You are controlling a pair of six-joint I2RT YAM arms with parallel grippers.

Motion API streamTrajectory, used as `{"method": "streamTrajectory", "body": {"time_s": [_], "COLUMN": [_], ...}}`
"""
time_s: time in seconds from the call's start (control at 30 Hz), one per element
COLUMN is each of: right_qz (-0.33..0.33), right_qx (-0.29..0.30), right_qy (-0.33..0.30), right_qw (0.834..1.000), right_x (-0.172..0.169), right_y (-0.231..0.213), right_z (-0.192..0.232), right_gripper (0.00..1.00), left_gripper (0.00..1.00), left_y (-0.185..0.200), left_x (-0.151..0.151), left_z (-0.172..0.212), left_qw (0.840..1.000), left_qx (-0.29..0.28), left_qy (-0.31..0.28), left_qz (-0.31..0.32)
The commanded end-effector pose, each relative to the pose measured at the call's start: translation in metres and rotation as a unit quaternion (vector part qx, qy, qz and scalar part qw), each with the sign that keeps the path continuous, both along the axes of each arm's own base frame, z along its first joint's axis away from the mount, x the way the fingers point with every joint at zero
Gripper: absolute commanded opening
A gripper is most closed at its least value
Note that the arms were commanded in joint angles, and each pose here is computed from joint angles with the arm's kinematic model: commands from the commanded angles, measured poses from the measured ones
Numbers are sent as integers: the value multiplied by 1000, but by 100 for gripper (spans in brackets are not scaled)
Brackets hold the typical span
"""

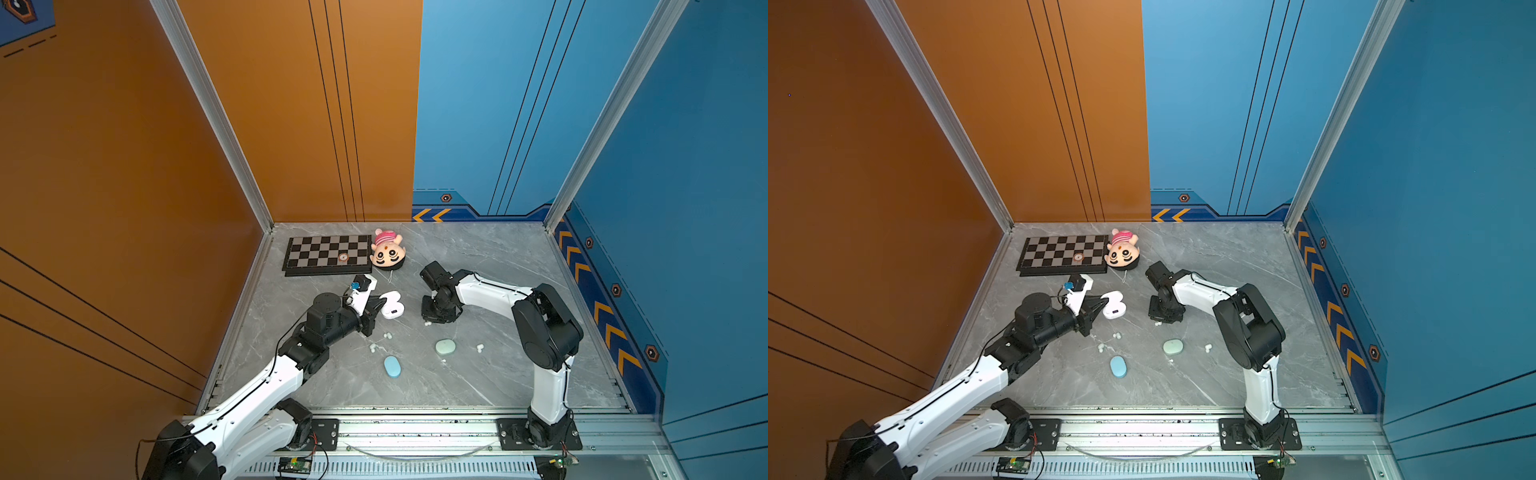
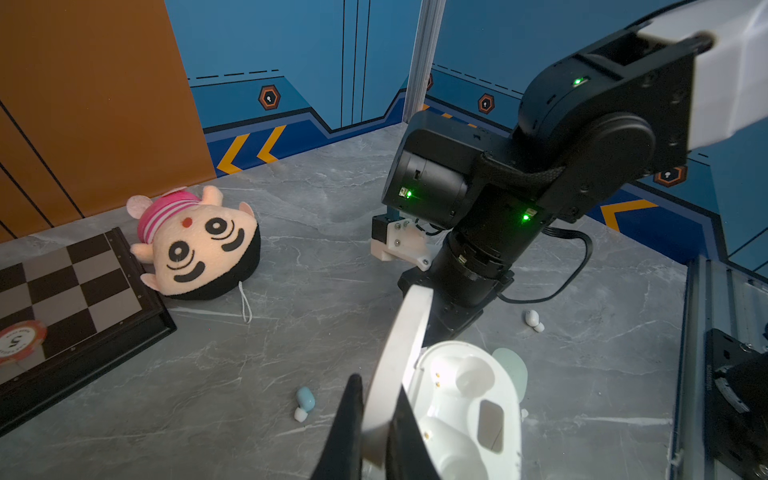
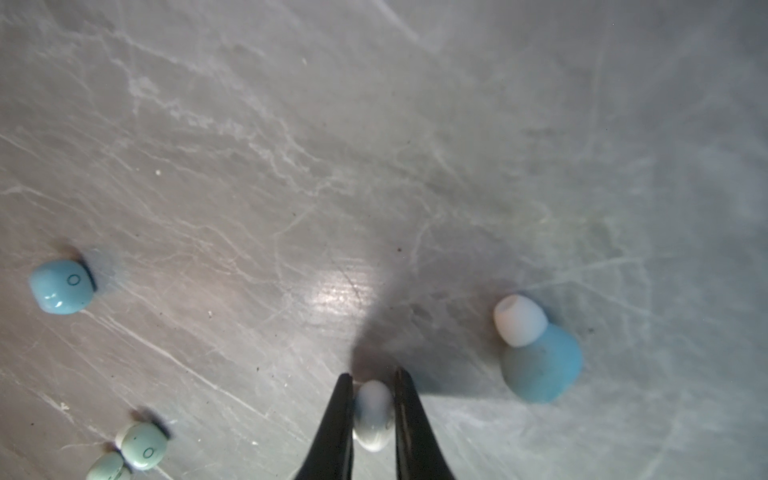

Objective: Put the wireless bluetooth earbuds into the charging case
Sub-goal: 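Lower the right gripper and grasp a white earbud on the table, then carry the white earbud with the right gripper to the open case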

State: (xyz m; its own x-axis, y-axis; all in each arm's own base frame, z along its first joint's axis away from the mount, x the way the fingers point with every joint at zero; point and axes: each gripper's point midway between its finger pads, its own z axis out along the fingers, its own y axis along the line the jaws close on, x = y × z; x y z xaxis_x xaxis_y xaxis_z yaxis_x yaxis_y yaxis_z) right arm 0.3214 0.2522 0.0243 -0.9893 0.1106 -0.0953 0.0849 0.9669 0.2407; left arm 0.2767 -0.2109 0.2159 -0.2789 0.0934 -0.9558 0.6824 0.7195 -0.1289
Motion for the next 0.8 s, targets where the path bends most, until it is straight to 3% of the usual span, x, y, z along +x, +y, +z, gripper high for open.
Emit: {"method": "streamTrajectory", "body": {"time_s": [0.0, 0.37, 0.77], "right_qz": [8, 30, 54], "right_qx": [6, 18, 80], "right_qy": [-22, -41, -88], "right_qw": [1000, 999, 991], "right_x": [5, 6, -3], "right_y": [-5, -14, -5], "right_z": [21, 57, 123], "right_gripper": [13, 13, 13], "left_gripper": [0, 0, 0], "left_y": [-6, -34, -60], "left_x": [5, 32, 64], "left_z": [11, -17, -40], "left_qw": [1000, 999, 998], "left_qx": [-1, 32, 48], "left_qy": [-22, -30, -26], "left_qz": [-10, -14, -6]}}
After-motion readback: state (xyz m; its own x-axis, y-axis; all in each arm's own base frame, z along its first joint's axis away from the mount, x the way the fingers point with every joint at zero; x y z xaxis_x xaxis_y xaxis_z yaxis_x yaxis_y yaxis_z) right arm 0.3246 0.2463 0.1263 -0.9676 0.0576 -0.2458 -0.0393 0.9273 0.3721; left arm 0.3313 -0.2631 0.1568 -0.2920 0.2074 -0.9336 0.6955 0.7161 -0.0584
